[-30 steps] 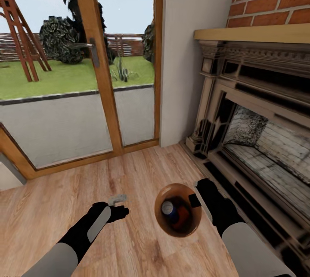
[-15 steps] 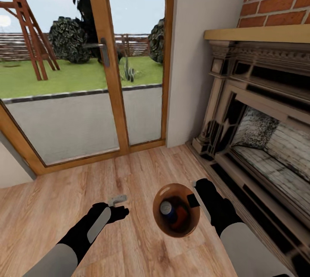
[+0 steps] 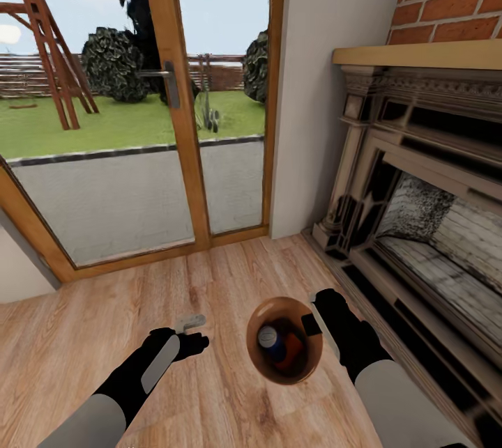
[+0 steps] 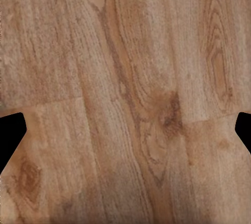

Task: Put the three can of soda from the living room inside the tash can in the kitchen.

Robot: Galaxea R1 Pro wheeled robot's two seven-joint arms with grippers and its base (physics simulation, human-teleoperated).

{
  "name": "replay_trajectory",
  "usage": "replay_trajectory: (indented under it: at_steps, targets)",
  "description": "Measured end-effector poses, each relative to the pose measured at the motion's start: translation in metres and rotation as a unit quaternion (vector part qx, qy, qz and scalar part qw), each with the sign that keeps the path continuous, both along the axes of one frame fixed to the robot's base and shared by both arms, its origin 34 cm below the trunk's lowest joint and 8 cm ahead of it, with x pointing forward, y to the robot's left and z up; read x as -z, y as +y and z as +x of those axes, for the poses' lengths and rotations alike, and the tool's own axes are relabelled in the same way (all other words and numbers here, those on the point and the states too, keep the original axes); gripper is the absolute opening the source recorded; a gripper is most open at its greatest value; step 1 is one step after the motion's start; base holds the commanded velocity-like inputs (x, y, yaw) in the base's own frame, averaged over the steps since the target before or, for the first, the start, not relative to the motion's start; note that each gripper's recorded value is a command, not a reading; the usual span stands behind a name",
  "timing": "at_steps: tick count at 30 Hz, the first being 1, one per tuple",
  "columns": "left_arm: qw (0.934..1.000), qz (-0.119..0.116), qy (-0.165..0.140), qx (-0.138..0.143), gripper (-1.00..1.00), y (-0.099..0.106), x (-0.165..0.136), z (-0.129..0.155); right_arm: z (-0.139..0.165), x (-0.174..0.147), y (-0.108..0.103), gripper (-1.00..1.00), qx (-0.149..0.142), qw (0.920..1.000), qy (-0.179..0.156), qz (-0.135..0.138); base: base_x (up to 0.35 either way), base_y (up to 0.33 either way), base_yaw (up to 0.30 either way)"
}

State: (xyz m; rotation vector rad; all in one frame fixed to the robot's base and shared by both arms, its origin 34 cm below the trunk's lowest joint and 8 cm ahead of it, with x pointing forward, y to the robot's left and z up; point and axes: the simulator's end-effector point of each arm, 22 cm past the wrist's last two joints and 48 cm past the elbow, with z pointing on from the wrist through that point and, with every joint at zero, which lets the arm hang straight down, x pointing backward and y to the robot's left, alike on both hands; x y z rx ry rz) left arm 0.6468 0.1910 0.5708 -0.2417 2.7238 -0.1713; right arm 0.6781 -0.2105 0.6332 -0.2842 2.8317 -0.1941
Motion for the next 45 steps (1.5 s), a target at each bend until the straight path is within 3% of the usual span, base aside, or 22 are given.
replay_trajectory:
  at_steps: [29, 45]
  targets:
    - [1.0000, 0.001, -0.006, -0.003, 1.00, 0.0011, -0.0004, 0.0020, -0.0003, 0.0000, 0.0049, -1.00, -0.001, 1.0000, 0.000, 0.004, 0.056, 0.148, 0.243]
    - [0.9999, 0.001, -0.010, -0.005, 1.00, 0.0013, -0.0003, 0.0031, -0.0006, 0.0005, 0.0059, -1.00, 0.000, 1.0000, 0.001, 0.006, 0.155, 0.181, 0.036]
